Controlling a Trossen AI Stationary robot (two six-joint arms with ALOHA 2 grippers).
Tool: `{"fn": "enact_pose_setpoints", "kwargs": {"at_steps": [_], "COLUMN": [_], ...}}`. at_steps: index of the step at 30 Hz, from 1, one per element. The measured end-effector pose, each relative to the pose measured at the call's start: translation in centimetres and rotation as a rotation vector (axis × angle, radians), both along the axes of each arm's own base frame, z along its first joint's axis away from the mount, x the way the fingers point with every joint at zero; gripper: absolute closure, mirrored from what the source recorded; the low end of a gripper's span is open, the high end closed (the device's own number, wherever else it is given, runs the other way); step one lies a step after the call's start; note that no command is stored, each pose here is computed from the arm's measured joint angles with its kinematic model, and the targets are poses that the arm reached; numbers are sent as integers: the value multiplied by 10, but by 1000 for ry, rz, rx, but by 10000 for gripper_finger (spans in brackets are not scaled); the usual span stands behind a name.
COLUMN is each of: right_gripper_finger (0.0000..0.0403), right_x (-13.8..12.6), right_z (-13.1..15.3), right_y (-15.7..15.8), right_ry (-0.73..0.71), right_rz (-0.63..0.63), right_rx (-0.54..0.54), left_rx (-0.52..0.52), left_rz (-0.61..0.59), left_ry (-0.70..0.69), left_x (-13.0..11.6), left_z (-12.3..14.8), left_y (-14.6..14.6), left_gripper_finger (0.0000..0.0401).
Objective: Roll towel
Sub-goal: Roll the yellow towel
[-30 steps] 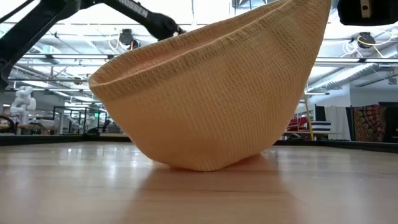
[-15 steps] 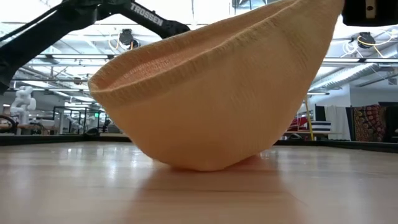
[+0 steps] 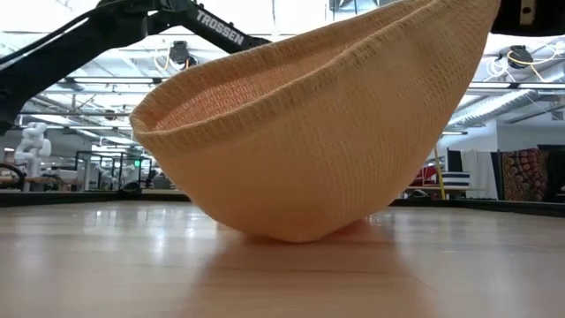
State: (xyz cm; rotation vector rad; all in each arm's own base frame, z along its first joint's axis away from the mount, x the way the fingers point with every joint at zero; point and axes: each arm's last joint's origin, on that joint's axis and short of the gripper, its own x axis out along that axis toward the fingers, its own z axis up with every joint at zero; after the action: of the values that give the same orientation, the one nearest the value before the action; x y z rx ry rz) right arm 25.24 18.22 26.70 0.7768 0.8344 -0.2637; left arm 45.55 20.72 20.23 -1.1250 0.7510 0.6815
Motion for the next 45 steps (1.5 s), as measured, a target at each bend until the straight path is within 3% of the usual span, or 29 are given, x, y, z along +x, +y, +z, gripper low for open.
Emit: {"fn": "enact_pose_setpoints", "kwargs": {"at_steps": [9, 16, 21, 24, 29, 34, 39, 45], "right_gripper_finger": [403, 403, 403, 403, 403, 403, 403, 403], "right_x": [-1, -5, -8, -8, -8, -8, -8, -7], "right_z": [0, 0, 0, 0, 0, 0, 0, 1], "right_y": [2, 8, 10, 11, 11, 11, 11, 11], "right_ry": [-4, -1, -1, 0, -4, -3, -4, -10], "right_rz": [28, 43, 46, 47, 46, 56, 72, 73], "right_rx": [-15, -5, 1, 1, 4, -7, -21, -15], "left_rx": [6, 62, 6, 17, 68, 97, 316, 620], "left_rz": [11, 57, 14, -101, -338, -862, -1249, -1486], "left_ry": [-26, 8, 22, 28, 84, -36, -97, -183], "left_x": [15, 16, 14, 14, 5, -2, 1, 23], "left_z": [-17, -20, -22, -13, 30, 41, 37, 36], "left_y": [-10, -11, -14, -25, -45, -52, -69, -98], "left_gripper_finger": [105, 109, 138, 159, 183, 187, 187, 187]}}
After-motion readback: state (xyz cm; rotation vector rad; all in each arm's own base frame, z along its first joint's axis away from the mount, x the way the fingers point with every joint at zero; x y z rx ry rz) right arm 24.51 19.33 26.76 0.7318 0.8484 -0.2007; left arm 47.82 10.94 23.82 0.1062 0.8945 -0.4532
